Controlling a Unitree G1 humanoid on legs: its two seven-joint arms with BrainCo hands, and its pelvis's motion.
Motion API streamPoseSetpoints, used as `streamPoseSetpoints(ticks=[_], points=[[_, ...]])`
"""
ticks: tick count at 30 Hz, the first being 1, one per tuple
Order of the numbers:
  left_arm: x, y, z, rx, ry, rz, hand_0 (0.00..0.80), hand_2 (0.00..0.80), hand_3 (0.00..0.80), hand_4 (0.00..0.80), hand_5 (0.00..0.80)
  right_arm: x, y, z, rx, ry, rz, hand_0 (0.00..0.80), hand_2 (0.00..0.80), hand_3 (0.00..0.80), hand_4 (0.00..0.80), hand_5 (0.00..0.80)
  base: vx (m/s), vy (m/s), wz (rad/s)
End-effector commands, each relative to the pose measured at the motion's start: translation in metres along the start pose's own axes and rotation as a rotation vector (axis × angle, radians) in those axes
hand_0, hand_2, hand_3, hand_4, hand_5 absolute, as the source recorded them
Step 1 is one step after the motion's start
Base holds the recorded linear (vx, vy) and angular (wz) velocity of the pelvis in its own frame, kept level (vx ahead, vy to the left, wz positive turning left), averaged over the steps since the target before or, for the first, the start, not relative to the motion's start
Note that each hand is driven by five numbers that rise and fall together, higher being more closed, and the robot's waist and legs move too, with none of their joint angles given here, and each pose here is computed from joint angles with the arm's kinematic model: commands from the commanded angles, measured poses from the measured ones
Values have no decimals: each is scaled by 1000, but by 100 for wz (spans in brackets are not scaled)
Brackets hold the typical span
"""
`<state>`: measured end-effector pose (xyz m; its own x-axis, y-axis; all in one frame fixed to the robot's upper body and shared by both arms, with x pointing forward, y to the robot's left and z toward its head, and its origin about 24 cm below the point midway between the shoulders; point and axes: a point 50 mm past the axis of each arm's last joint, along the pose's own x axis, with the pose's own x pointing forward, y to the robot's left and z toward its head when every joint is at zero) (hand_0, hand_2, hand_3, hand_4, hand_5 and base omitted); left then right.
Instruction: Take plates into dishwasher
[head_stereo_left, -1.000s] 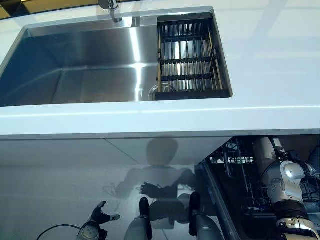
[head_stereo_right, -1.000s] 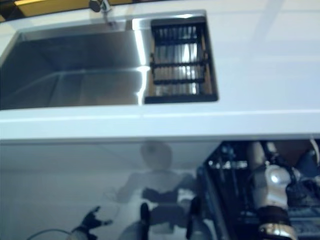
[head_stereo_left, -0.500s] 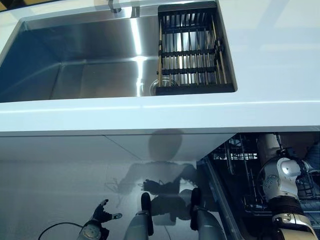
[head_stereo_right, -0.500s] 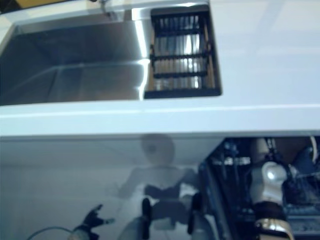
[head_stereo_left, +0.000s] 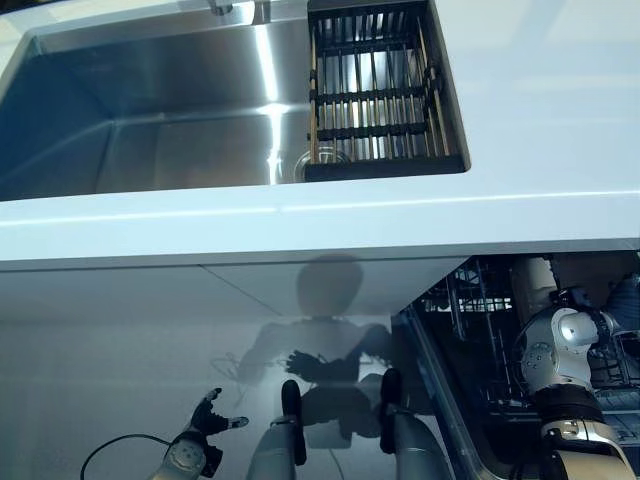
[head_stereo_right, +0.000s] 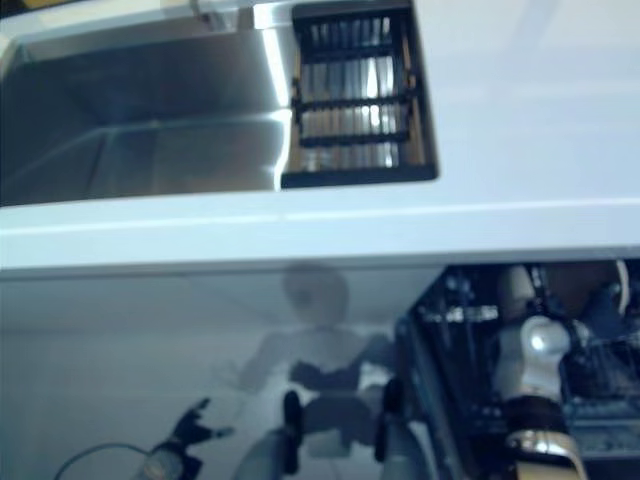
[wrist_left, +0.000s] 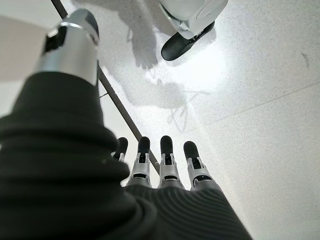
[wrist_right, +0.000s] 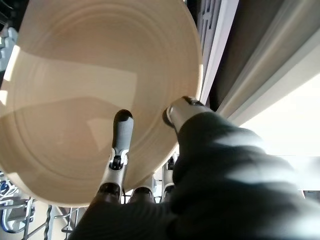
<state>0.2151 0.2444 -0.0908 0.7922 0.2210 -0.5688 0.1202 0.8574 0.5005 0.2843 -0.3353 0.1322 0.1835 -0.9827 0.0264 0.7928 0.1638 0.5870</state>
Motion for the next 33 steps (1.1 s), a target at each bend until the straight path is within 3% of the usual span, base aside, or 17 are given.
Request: streamPoseSetpoints(ticks=[1, 33], points=[[0, 11, -3, 2, 9, 48, 0, 0, 0, 0, 0, -4, -14, -16, -68, 38, -7, 0, 0, 0, 0, 0, 0, 0, 0], [-3, 11, -10, -6, 26, 53, 0, 0, 0, 0, 0, -4, -24, 1, -118, -94, -3, 0, 0, 0, 0, 0, -7, 9, -1]])
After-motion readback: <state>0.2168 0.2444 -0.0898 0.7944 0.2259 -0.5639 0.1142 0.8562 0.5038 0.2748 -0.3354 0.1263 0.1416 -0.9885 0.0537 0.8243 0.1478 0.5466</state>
